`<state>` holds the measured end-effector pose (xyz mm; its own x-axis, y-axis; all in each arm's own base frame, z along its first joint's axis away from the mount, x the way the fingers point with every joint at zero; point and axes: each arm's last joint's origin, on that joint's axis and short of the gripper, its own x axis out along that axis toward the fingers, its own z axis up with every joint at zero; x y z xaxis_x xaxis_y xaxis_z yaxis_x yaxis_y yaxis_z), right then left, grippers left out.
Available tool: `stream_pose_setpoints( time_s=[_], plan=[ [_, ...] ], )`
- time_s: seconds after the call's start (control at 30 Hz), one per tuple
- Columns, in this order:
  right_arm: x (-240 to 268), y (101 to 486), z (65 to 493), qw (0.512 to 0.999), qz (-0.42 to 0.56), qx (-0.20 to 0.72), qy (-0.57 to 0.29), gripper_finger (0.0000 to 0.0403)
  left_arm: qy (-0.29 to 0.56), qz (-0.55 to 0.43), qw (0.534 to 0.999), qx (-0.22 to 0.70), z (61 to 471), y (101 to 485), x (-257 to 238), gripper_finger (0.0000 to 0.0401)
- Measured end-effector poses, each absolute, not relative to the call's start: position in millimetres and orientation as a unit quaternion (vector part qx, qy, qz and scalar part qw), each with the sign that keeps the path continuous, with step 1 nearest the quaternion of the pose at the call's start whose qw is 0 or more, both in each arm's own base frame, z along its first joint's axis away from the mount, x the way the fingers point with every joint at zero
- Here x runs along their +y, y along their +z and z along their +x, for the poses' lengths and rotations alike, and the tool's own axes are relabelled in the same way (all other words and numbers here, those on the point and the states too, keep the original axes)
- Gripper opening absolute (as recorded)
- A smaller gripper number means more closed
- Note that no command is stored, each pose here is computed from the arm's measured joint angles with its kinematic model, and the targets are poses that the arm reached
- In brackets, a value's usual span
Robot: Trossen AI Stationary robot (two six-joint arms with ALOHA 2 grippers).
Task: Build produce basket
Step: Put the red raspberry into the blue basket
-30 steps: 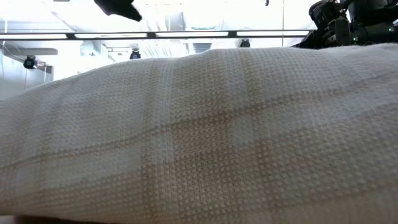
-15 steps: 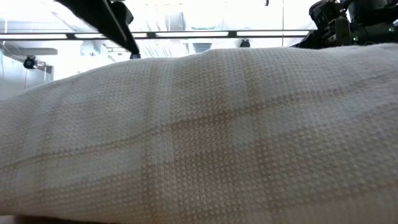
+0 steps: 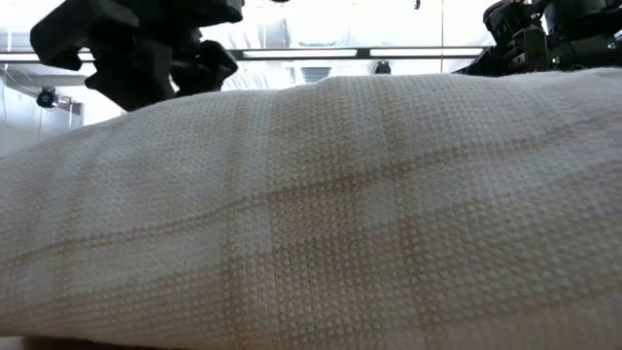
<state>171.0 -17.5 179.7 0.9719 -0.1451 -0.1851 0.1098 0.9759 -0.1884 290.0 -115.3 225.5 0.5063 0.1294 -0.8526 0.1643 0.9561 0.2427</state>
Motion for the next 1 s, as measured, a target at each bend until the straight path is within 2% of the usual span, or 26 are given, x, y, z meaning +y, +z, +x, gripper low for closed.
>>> stream_pose_setpoints(
  time_s=[0.27, 0.5, 0.67, 1.0],
  plan=[
    [-17.4, 179.7, 171.0, 0.989, -0.089, 0.099, -0.064, 0.0009, -0.088, 0.192, 0.847, 0.488, 304.9, 211.2, -124.6, 0.0273],
    [-17.4, 179.3, 170.9, 0.989, -0.089, 0.102, -0.064, 0.0009, -0.128, 0.272, 0.816, 0.494, 309.9, 196.6, -127.0, 0.0273],
    [-17.4, 179.3, 170.9, 0.989, -0.089, 0.101, -0.064, 0.0009, -0.144, 0.319, 0.799, 0.489, 311.7, 193.5, -126.7, 0.0273],
    [-17.4, 179.2, 170.9, 0.989, -0.089, 0.102, -0.064, 0.0009, -0.143, 0.317, 0.811, 0.47, 319.3, 187.0, -127.2, 0.0273]
  ],
)
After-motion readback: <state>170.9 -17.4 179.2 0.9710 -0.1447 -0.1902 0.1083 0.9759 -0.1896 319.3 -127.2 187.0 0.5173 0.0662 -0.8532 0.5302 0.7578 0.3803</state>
